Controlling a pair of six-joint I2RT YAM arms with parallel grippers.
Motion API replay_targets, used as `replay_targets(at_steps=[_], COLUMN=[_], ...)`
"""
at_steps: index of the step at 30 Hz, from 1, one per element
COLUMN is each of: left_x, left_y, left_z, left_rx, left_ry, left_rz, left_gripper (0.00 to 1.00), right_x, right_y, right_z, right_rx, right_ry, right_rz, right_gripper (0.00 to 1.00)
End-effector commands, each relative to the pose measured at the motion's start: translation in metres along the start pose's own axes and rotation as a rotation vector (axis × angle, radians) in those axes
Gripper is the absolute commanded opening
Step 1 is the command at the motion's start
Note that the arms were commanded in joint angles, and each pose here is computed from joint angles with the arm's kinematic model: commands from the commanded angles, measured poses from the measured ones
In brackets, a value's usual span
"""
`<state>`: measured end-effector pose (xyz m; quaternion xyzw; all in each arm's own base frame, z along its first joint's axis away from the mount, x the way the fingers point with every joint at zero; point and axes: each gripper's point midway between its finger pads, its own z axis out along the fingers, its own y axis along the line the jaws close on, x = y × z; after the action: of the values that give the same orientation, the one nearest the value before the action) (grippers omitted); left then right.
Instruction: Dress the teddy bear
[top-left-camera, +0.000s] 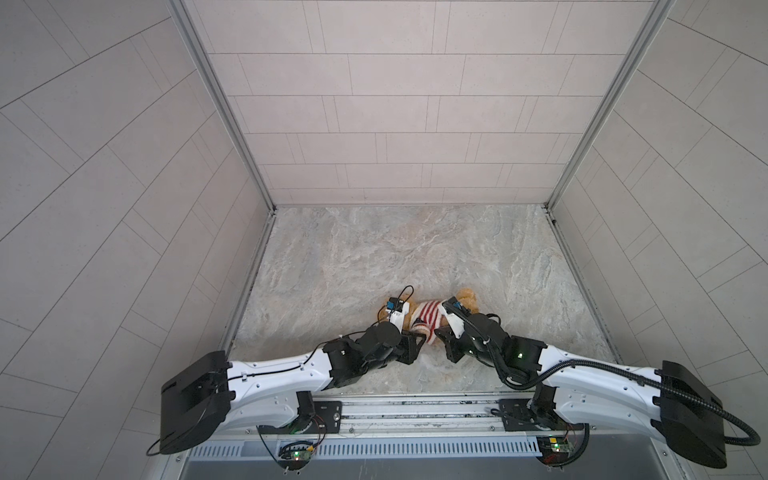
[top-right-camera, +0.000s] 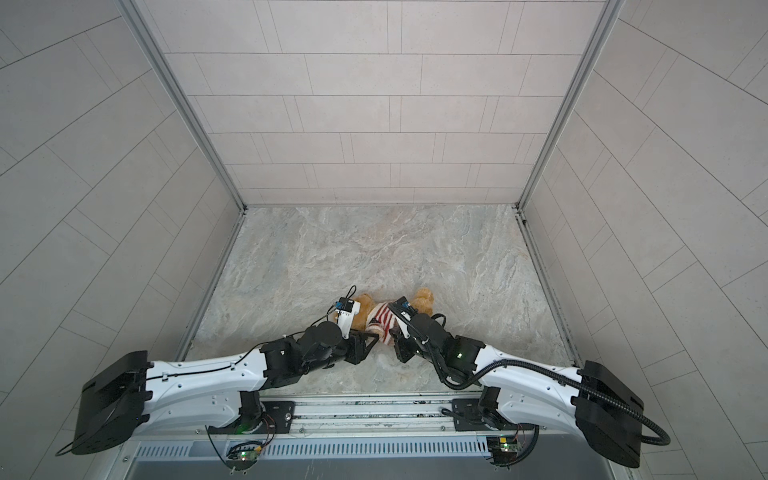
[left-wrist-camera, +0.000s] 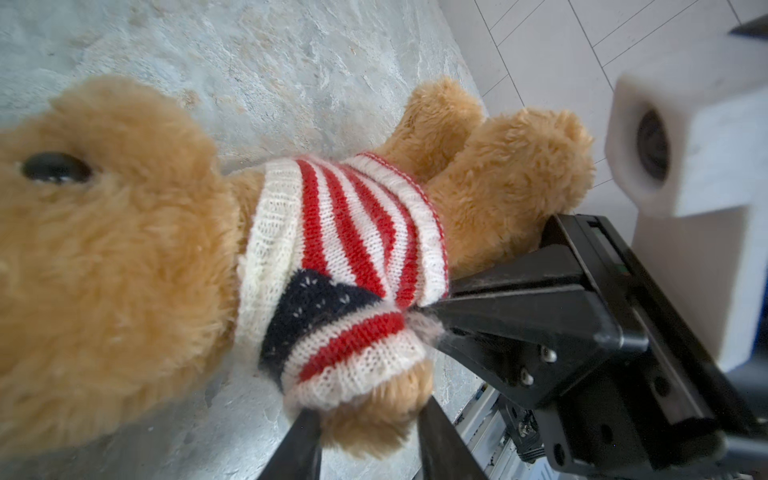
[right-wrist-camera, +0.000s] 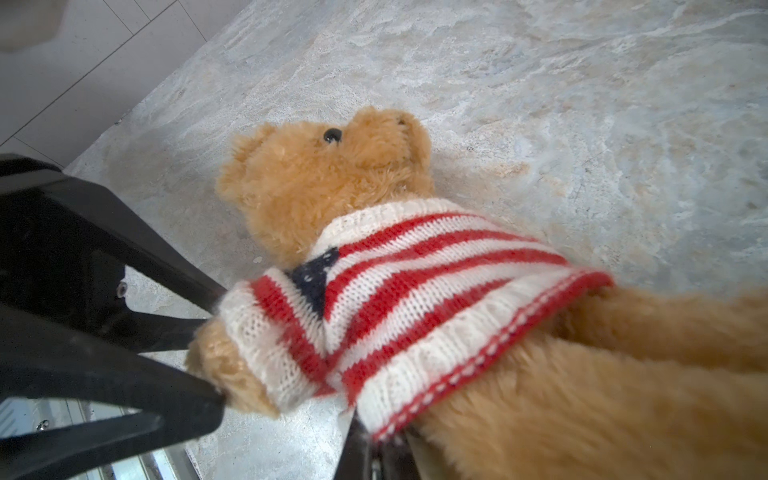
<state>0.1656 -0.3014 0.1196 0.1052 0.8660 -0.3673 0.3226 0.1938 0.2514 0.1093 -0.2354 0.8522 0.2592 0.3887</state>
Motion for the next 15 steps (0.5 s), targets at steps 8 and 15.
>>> replay_targets(at_steps=[8,15], left_x=[-0.007,-0.005], left_y=[0.014,0.017], left_z=[0.004,-0.003], left_rx=[-0.124,-0.116], left_ry=[-0.016,-0.023], left_rz=[0.028,0.034], left_gripper=[0.40,0.00], right_x=[0.000,0.011], right_y=[0.006,-0.010], right_z=[0.002,-0.007], right_rx=[-0.024,0.040], right_ry=[-0.012,-0.004], right_rz=[0.021,0.019], right_gripper=[0.00,0.00])
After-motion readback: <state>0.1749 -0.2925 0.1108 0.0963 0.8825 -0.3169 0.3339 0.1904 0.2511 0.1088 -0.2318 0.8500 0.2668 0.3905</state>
